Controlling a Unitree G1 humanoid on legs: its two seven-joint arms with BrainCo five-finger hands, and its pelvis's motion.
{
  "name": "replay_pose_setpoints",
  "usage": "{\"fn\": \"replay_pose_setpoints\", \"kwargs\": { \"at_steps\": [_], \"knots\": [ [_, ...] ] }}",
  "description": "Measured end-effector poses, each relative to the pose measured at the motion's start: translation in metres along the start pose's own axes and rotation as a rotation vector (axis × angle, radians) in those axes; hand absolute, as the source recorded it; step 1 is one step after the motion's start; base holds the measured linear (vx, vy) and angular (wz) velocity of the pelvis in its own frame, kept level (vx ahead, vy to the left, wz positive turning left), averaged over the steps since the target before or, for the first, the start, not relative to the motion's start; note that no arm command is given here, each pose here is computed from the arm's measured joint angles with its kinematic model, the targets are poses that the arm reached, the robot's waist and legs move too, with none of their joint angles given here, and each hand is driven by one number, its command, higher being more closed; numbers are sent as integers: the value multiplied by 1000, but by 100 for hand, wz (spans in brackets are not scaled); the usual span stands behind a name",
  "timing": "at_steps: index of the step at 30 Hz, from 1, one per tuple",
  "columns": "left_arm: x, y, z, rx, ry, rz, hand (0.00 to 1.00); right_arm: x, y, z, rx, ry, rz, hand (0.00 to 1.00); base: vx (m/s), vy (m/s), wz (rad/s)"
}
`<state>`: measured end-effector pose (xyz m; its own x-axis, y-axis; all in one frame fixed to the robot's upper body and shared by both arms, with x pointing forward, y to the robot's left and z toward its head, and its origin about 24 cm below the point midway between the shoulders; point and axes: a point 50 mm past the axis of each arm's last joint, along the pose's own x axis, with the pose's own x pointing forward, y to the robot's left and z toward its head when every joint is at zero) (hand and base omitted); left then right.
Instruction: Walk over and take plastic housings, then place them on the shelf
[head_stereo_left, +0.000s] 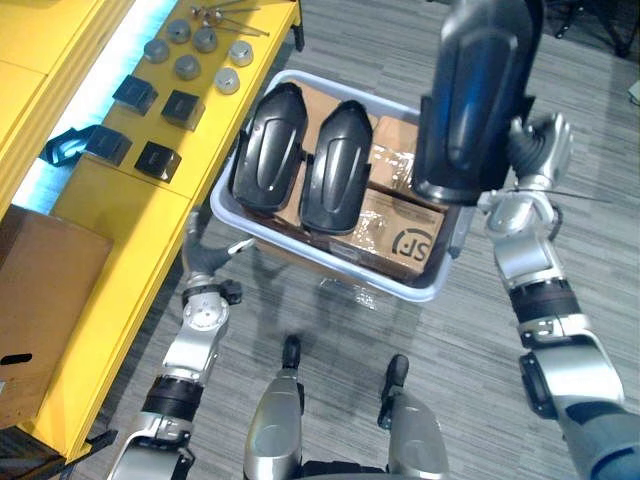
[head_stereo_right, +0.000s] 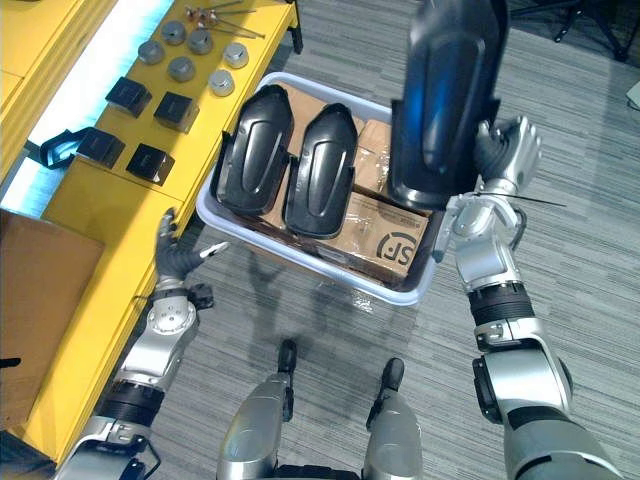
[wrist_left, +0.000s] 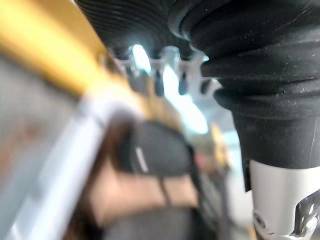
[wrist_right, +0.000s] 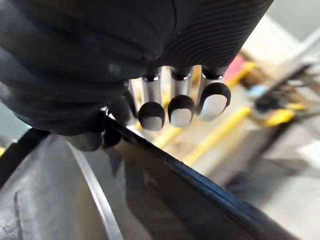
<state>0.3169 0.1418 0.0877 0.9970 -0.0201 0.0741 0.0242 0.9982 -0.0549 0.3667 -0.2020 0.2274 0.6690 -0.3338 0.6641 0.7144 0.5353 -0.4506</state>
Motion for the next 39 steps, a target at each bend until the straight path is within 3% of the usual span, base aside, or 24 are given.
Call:
{"fn": "replay_pose_setpoints", "kwargs": {
  "at_steps": [5, 19, 28, 34, 35, 39],
  "knots": [
    [0, -40, -6, -97, 83, -249, 0, -23, 16, 16, 19, -137, 75, 100, -6, -2, -18],
    [15, -70, -12, -322, 229, -331, 0, -66, 52, 36, 90, -266, 271, 100, -35, 1, -12],
    [18, -76, -9, -352, 204, -251, 0, -90, 69, 45, 130, -286, 365, 100, 9, 6, 3],
    [22, -66, 3, -491, 94, -57, 0, -101, 75, 41, 145, -246, 386, 100, 0, 0, 0],
    [22, -62, 6, -514, 63, -9, 100, -105, 75, 37, 151, -222, 385, 100, 0, 0, 0],
    [24, -52, 18, -604, -39, 117, 100, -123, 78, 22, 141, -167, 414, 100, -13, -9, 5]
  ]
}}
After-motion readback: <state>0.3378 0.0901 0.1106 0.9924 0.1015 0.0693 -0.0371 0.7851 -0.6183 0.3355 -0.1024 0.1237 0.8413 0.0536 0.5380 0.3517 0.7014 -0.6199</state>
